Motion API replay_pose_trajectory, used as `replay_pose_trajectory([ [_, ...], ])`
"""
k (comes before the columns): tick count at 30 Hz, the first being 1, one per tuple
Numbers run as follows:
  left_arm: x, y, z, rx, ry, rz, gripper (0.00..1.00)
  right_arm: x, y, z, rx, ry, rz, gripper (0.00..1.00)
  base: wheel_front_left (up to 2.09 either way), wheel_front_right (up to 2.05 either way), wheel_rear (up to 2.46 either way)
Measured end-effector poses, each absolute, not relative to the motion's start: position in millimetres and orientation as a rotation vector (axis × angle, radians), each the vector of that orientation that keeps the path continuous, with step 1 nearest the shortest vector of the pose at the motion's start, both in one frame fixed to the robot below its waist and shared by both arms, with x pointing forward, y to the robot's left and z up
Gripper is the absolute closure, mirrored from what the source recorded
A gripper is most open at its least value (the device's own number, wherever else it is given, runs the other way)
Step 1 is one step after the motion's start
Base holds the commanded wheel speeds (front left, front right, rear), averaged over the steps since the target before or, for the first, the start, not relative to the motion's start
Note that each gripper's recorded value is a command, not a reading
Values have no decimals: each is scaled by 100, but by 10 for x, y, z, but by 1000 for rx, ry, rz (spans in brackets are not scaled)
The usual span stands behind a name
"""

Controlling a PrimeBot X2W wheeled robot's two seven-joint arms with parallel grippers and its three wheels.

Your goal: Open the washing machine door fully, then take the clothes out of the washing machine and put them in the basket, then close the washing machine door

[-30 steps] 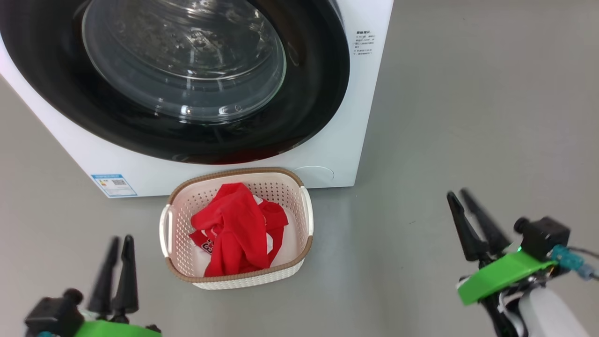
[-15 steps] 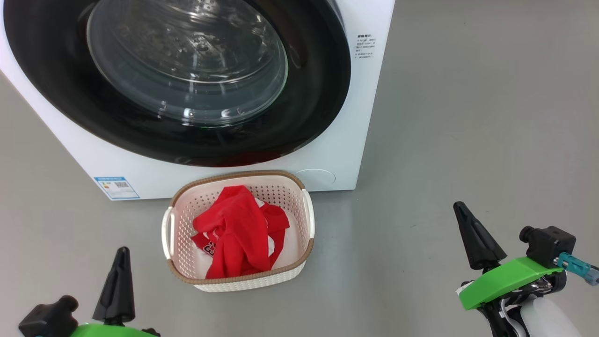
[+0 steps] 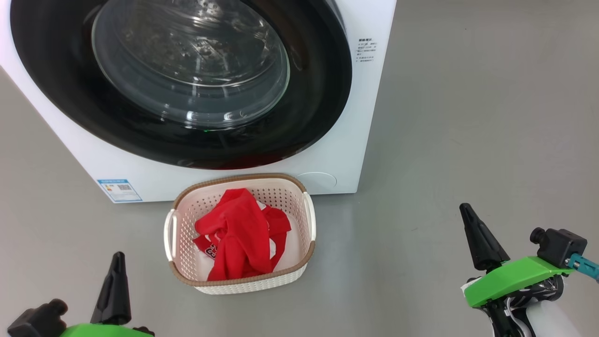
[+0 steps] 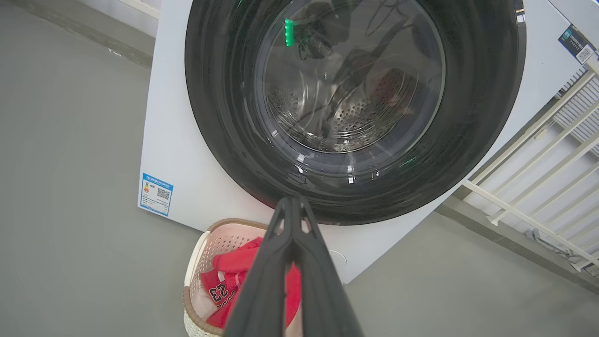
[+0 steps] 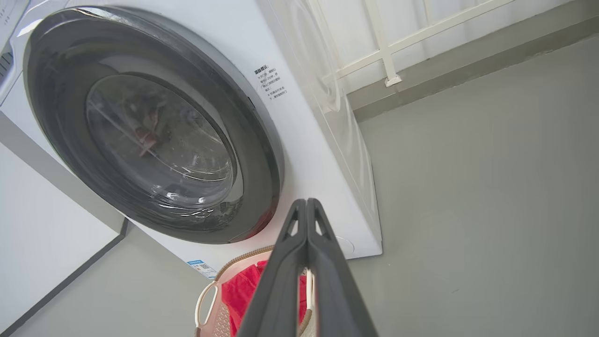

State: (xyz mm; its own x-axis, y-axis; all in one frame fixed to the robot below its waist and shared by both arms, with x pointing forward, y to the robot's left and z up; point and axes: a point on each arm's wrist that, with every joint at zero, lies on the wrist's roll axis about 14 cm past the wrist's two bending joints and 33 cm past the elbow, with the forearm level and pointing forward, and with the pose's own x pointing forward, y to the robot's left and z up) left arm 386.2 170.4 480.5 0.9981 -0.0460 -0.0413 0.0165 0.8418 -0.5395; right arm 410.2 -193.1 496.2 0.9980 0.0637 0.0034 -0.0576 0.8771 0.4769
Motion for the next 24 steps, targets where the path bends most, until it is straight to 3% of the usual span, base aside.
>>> replay_pose_trajectory([
  [24, 3822, 1790, 4748, -806, 90, 18, 100, 4057, -2010, 4948, 761, 28, 2, 100, 0, 0, 0],
])
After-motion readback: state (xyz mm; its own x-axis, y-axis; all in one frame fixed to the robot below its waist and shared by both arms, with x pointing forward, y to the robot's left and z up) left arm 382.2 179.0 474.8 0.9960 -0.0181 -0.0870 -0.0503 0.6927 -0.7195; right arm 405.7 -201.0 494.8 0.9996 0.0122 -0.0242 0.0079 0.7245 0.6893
